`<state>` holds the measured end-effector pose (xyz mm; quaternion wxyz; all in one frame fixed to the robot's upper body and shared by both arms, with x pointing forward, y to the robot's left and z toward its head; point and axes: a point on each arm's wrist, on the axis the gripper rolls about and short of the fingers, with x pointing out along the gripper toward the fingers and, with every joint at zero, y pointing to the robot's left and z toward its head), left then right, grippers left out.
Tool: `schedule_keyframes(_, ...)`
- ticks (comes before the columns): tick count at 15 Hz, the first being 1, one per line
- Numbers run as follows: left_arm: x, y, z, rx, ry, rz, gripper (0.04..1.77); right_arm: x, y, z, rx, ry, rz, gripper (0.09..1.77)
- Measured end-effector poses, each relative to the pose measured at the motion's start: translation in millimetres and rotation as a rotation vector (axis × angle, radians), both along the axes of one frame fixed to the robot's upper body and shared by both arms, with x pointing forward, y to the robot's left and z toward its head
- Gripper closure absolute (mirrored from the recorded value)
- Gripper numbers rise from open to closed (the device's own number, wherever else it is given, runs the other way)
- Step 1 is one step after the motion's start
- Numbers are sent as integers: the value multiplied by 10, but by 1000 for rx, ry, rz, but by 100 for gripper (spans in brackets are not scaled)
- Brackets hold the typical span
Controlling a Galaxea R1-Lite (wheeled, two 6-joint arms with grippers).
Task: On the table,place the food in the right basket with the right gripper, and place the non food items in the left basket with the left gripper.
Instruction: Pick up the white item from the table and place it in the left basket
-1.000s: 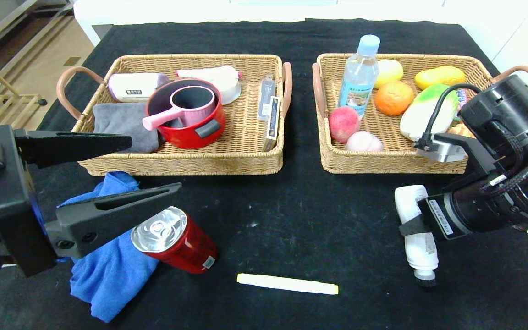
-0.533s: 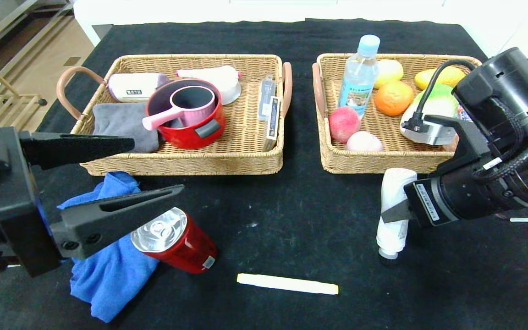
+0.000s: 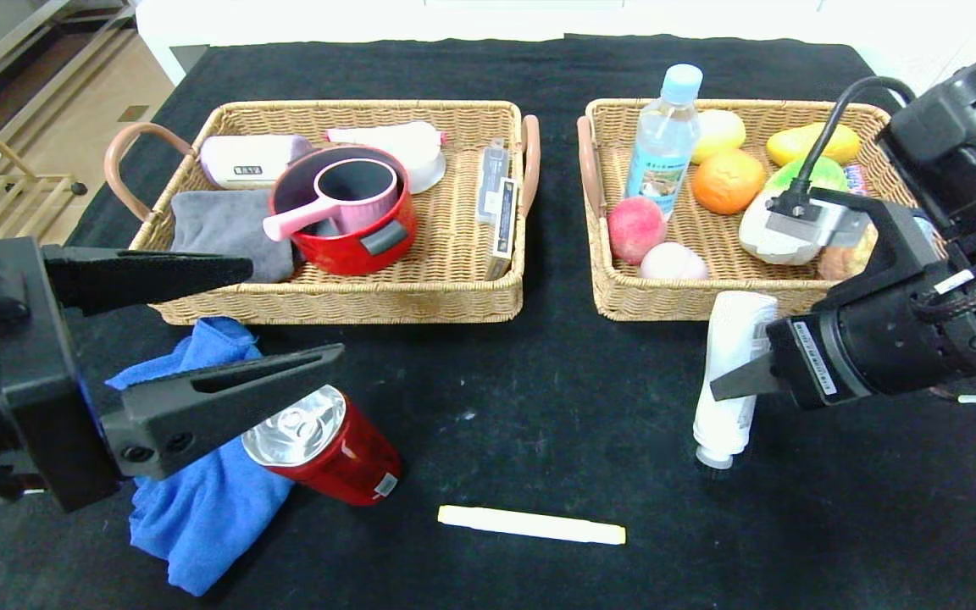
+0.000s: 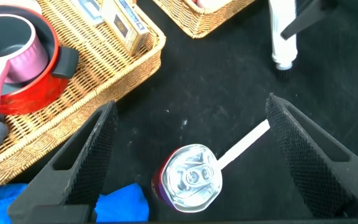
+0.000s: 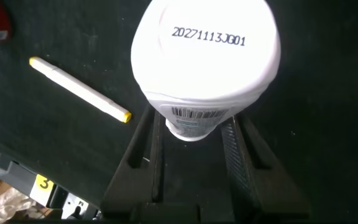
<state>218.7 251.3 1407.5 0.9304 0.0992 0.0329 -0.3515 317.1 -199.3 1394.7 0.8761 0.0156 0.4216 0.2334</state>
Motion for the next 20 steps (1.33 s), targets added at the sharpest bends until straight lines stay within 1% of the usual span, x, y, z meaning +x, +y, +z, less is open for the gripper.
schedule_keyframes(3,2,-2,-4,1,1,-1,9,-67,-29,93,22,-30,7,121)
schedule_keyframes(7,3,-4,-6,1,3,-2,9,-133,-55,217,81,-52,46,121)
schedule_keyframes(9,3,-4,-5,1,2,-2,9,-146,-60,268,101,-65,41,121)
schedule_keyframes(11,4,-5,-5,2,2,-2,9,-149,-37,344,163,-77,55,122)
schedule_keyframes(16,2,-7,-12,4,3,-3,9,-105,101,530,298,-180,62,122)
schedule_keyframes(20,-2,-5,-11,3,3,-4,9,-56,239,652,383,-281,93,122)
